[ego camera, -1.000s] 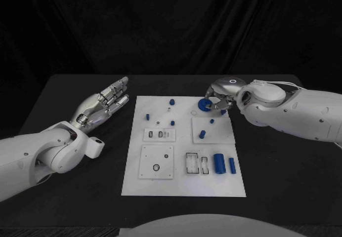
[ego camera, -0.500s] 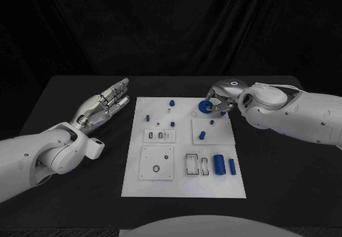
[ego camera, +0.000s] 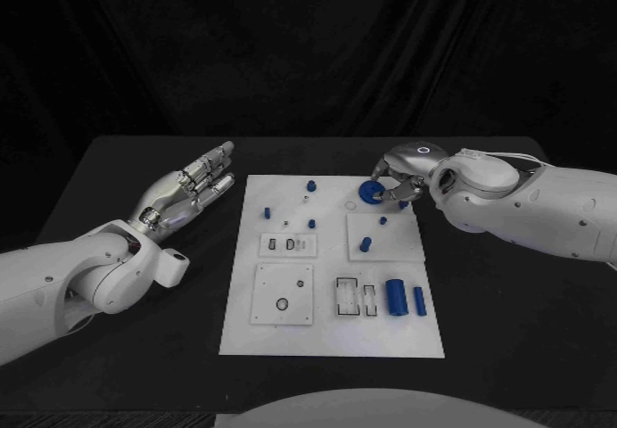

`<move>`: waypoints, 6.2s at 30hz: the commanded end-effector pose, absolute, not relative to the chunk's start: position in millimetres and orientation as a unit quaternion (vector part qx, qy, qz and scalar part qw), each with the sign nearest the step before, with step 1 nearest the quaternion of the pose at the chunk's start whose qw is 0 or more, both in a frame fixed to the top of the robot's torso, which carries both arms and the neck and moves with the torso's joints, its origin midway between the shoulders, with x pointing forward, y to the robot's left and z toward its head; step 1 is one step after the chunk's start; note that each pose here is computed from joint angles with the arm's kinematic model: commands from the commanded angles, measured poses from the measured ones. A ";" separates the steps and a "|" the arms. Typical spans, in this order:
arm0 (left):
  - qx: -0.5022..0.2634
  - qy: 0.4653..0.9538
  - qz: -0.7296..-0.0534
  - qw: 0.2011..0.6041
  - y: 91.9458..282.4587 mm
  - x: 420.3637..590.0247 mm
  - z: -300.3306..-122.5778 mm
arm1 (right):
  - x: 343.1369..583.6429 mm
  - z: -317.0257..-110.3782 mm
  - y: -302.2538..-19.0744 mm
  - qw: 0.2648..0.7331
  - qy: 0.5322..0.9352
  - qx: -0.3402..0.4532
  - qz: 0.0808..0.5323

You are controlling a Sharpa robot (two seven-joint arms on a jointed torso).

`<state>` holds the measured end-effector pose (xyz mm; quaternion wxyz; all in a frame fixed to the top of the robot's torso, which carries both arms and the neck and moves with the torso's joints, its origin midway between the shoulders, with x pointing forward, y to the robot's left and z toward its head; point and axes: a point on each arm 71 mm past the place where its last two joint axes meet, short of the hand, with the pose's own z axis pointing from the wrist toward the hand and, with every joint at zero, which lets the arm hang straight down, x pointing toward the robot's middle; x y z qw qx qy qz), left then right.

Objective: Assemble the parts on the task board

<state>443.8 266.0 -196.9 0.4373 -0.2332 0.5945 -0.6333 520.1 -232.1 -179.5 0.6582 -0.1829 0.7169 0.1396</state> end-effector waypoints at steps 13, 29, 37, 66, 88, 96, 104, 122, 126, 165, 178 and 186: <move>-0.229 0.594 -0.640 0.430 262.7 444.6 -195.3 | 521.3 -183.9 -231.3 0.648 0.728 -0.184 0.127; -0.229 0.596 -0.641 0.427 262.1 444.8 -195.7 | 520.5 -189.0 -227.9 0.638 0.735 -0.190 0.129; -0.230 0.596 -0.640 0.428 263.6 444.8 -195.8 | 519.4 -188.2 -227.1 0.644 0.728 -0.192 0.138; -0.231 0.596 -0.637 0.430 264.8 446.2 -196.4 | 503.2 -169.8 -204.7 0.652 0.708 -0.198 0.185; -0.230 0.598 -0.639 0.427 262.9 446.4 -196.7 | 509.0 -170.1 -188.1 0.652 0.707 -0.200 0.187; -0.230 0.598 -0.639 0.425 262.3 446.5 -196.9 | 512.1 -170.6 -190.4 0.652 0.710 -0.196 0.178; -0.229 0.599 -0.640 0.424 261.7 447.0 -197.1 | 517.7 -172.2 -195.0 0.650 0.716 -0.193 0.165; -0.228 0.599 -0.641 0.422 259.8 448.5 -197.8 | 526.6 -175.8 -193.5 0.648 0.719 -0.196 0.157; -0.228 0.599 -0.641 0.422 259.7 448.7 -197.8 | 526.7 -178.0 -191.5 0.646 0.720 -0.198 0.160; -0.228 0.601 -0.641 0.419 258.9 449.3 -198.5 | 524.4 -188.1 -188.4 0.631 0.727 -0.210 0.170; -0.229 0.601 -0.640 0.420 261.0 448.6 -198.3 | 515.5 -177.4 -187.0 0.647 0.710 -0.191 0.200; -0.230 0.602 -0.638 0.421 261.4 448.9 -198.5 | 510.2 -164.9 -179.7 0.647 0.708 -0.179 0.221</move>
